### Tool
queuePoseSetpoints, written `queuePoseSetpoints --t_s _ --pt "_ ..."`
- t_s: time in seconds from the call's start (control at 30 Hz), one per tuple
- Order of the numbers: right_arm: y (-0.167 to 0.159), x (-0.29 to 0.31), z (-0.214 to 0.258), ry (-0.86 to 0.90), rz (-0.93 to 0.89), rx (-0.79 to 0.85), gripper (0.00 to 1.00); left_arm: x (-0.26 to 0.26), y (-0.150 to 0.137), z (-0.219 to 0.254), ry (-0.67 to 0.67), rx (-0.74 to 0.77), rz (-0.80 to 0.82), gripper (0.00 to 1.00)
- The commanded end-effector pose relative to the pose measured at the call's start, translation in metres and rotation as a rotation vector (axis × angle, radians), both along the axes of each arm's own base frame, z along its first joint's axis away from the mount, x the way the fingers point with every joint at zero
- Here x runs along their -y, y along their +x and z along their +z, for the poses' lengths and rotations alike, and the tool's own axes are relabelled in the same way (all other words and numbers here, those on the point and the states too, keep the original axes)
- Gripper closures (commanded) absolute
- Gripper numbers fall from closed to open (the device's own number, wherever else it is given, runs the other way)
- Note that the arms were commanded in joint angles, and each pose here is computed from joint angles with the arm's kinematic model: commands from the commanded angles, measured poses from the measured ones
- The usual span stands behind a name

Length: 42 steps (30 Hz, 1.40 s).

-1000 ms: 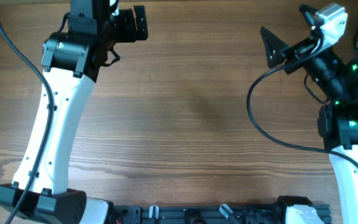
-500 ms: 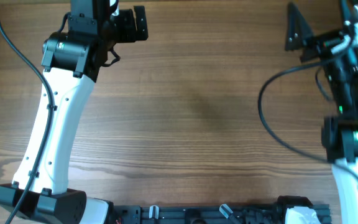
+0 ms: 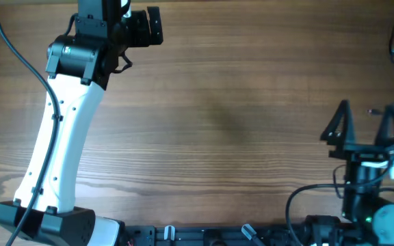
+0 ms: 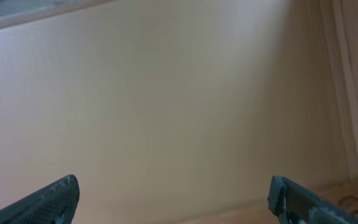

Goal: Untangle cables

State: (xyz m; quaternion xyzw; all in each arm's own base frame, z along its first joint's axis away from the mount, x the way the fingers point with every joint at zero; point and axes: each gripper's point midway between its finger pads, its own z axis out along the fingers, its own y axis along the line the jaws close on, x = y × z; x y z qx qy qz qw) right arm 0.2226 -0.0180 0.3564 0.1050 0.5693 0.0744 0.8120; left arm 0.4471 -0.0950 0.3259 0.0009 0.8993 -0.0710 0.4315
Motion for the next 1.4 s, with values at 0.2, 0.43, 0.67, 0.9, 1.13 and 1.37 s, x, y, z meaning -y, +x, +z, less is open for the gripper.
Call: queuePoseSetpoints --t_s 0.2,0.43,0.67,0.9,1.13,1.37 --pt "0.009 0.009 -0.093 0.044 -0.041 -0.055 0.0 0.002 0.0 0.006 -0.013 0.012 -0.002 0.0" --pt "0.02 0.01 -0.148 0.044 -0.045 -0.197 0.0 0.002 0.0 0.006 -0.013 0.012 -0.002 0.0" --pt "0.023 0.001 -0.179 -0.121 -0.022 -0.336 0.0 0.002 0.0 0.006 -0.013 0.012 -0.002 0.0" --pt "0.024 -0.015 -0.181 -0.266 0.05 -0.343 0.0 0.002 0.0 0.006 -0.013 0.012 -0.002 0.0" --pt "0.024 -0.02 -0.18 -0.34 0.065 -0.337 0.0 0.002 0.0 0.006 -0.013 0.012 -0.002 0.0" --pt "0.024 -0.02 -0.181 -0.34 0.066 -0.34 0.0 0.002 0.0 0.006 -0.013 0.012 -0.002 0.0"
